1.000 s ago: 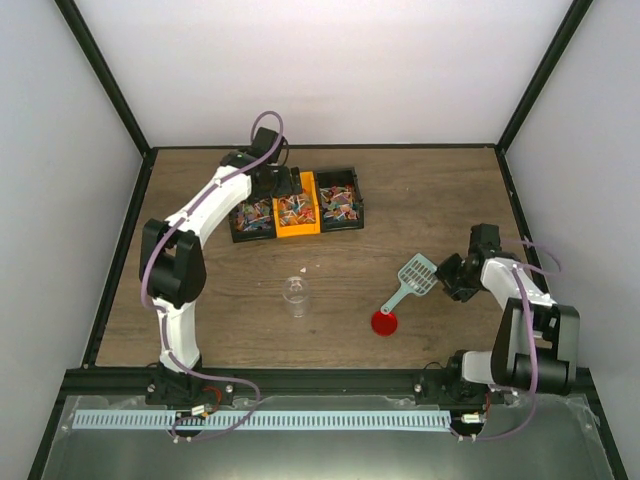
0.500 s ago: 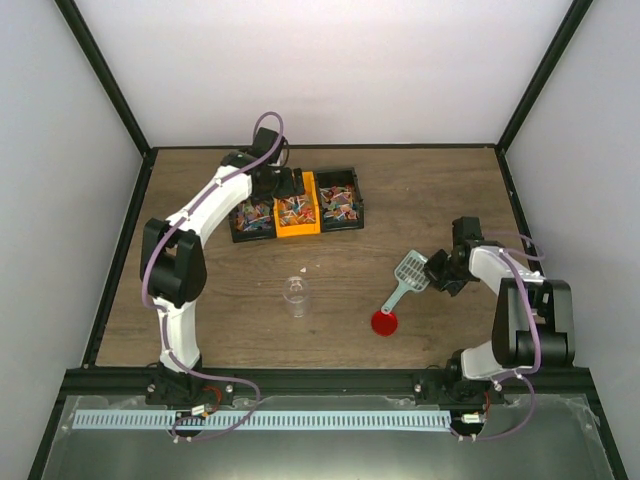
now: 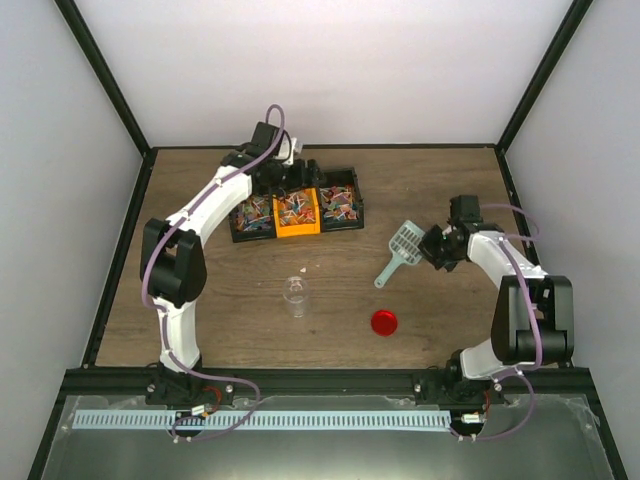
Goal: Pack the candies
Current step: Pick up the spatula from the center of the board.
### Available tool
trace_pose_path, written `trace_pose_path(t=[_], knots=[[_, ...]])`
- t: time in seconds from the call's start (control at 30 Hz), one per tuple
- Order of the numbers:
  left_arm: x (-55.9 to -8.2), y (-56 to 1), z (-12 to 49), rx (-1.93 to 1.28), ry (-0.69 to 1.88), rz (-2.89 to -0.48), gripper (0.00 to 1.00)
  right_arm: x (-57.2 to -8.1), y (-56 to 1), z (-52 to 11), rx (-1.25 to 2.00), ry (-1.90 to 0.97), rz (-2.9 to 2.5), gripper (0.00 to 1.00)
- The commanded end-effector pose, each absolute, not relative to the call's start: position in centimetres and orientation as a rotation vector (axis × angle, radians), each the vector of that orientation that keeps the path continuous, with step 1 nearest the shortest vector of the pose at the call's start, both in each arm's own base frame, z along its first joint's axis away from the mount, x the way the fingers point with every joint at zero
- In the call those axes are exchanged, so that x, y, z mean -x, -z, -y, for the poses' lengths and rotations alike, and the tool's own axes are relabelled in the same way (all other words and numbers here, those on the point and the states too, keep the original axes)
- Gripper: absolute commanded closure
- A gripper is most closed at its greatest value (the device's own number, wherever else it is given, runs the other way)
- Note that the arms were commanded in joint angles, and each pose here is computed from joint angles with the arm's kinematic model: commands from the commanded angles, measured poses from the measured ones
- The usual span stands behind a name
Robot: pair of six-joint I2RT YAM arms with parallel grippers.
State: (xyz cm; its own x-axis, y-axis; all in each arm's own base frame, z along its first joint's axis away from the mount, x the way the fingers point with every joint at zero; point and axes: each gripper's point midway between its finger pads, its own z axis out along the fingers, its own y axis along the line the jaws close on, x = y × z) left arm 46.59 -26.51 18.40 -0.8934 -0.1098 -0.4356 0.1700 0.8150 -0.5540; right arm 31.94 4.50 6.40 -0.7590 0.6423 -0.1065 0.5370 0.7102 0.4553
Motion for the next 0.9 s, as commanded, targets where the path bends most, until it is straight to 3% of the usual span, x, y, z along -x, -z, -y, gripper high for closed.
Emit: trace_pose_path(t=[0.0, 0.13, 0.37, 0.63, 0.87], knots=[[-44.8, -22.0, 31.5, -0.338, 1.181, -2.401, 0.09, -36.4, -11.4, -8.1, -0.549, -0.635, -2.588, 0.99], [-42.5, -23.0, 33.8, -0.530, 1.239, -2.345, 0.00, -38.0, -13.1, -13.4, -0.185, -0.633, -2.628, 0.99], [-41.5, -21.8, 33.9, -0.569, 1.266, -2.379, 0.03, -37.8, -14.7, -20.9, 0.210, -0.668, -2.600, 0.99], [-40.7, -20.5, 33.0, -0.602, 1.207, -2.417, 0.09, -35.9, -15.6, -23.9, 0.346, -0.709, -2.569, 0.99], [-39.2, -19.6, 32.7, -0.619, 1.260, -2.428, 0.26, -35.4, -17.3, -23.2, 0.369, -0.680, -2.533, 0.99]])
